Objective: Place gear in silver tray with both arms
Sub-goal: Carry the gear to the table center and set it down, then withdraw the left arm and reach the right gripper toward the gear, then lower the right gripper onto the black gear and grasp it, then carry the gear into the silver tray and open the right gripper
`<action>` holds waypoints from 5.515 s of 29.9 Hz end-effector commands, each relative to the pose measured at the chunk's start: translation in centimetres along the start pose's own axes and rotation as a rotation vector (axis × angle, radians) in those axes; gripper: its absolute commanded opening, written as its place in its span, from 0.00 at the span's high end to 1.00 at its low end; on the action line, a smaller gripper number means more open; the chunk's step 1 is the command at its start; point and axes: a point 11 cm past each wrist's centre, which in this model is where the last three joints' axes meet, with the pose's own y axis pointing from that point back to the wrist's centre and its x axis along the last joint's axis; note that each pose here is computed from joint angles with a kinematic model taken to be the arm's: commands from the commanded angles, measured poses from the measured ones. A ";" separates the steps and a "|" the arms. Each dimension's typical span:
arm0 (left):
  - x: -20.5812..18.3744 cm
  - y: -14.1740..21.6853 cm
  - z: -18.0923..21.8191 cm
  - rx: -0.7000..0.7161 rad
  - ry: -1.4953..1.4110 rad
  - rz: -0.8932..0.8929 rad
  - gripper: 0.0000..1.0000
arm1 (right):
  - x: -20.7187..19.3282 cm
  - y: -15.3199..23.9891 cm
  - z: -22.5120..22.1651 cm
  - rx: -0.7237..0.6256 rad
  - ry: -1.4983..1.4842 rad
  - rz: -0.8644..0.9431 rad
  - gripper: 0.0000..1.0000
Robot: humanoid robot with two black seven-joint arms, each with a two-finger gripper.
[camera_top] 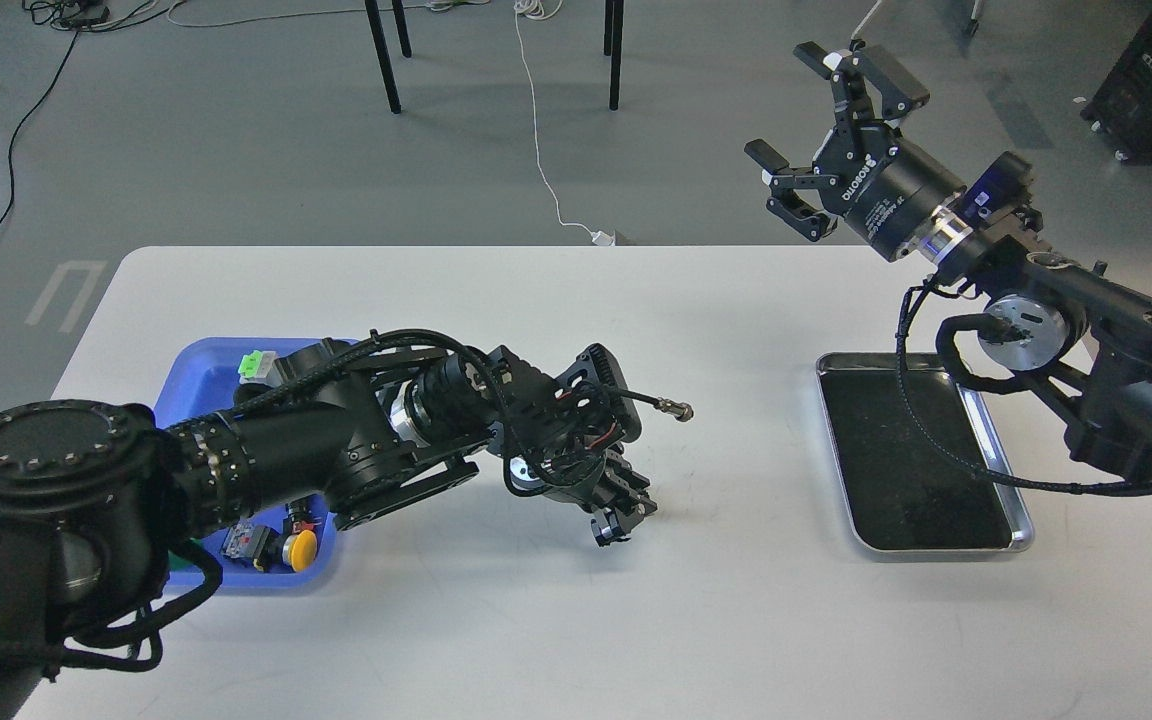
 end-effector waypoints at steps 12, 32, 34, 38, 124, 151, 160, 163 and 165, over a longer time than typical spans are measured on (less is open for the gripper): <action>2.7 1.0 0.3 -0.004 -0.051 0.049 0.06 | 1.6 1.4 -1.2 0.000 0.029 0.031 0.01; -9.9 17.3 -11.2 -0.231 1.441 1.173 0.06 | 0.1 7.8 1.2 -0.390 0.606 -0.298 0.00; -12.8 17.7 -11.0 -0.273 1.579 1.290 0.05 | -0.7 7.0 1.8 -0.457 0.754 -0.399 0.01; -15.6 19.4 -9.9 -0.368 1.669 1.442 0.05 | -4.2 4.6 4.6 -0.589 1.016 -0.676 0.01; -17.6 21.5 -10.1 -0.454 1.760 1.656 0.02 | -9.3 1.0 8.6 -0.878 1.751 -1.376 0.87; -16.9 21.2 -9.7 -0.475 1.750 1.632 0.02 | 7.7 13.4 5.4 -1.351 1.575 -0.979 0.84; -16.9 21.1 -9.7 -0.478 1.752 1.637 0.02 | 7.6 12.8 7.5 -1.366 1.564 -0.987 0.78; -16.9 21.2 -9.7 -0.476 1.751 1.637 0.02 | 7.2 12.4 7.9 -1.354 1.565 -0.996 0.72; -17.0 21.3 -9.7 -0.475 1.751 1.642 0.02 | 7.0 12.3 8.4 -1.351 1.560 -1.004 0.68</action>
